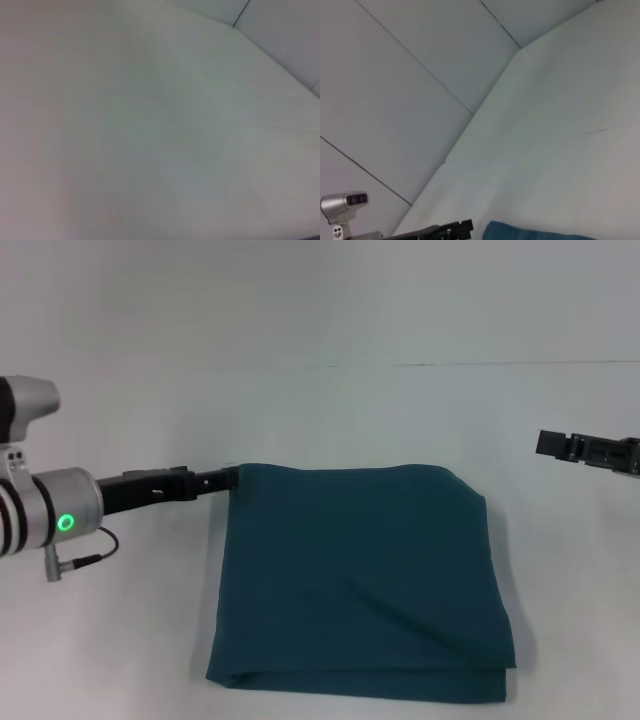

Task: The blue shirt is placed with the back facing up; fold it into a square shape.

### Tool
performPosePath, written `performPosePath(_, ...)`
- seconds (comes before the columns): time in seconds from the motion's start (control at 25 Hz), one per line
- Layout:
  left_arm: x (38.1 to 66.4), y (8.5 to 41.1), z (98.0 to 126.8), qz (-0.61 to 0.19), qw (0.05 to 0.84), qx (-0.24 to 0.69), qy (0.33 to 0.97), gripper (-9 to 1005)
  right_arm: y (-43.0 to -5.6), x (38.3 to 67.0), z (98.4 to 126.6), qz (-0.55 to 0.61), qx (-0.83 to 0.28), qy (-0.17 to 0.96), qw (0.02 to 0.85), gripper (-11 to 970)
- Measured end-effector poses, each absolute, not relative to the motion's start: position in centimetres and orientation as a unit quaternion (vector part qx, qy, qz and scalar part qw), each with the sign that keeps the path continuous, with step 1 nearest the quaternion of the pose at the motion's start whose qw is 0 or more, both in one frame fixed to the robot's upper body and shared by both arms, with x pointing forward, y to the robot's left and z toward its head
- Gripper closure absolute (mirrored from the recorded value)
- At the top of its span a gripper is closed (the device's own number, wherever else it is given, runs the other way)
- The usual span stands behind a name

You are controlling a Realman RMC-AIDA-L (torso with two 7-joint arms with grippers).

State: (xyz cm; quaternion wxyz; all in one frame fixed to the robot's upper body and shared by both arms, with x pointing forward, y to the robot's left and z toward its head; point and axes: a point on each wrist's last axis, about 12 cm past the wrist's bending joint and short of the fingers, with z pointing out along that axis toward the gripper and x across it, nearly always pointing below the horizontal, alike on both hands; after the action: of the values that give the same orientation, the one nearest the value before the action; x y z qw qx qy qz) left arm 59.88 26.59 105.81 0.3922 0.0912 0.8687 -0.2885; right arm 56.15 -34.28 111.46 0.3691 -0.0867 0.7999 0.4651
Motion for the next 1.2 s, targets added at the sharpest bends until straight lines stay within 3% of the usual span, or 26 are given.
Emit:
performPosePath(0.72, 60.4, 23.0, 106.0, -0.299, 0.367, 0.159, 0.866, 81, -34.1, 56.2, 111.3, 0.465, -0.084, 0.802, 0.365, 32)
performPosePath(1.2, 60.5, 22.8, 106.1, -0.297, 0.37, 0.161, 0.866, 91, -33.9, 56.1, 111.2, 0.465, -0.085, 0.802, 0.365, 33)
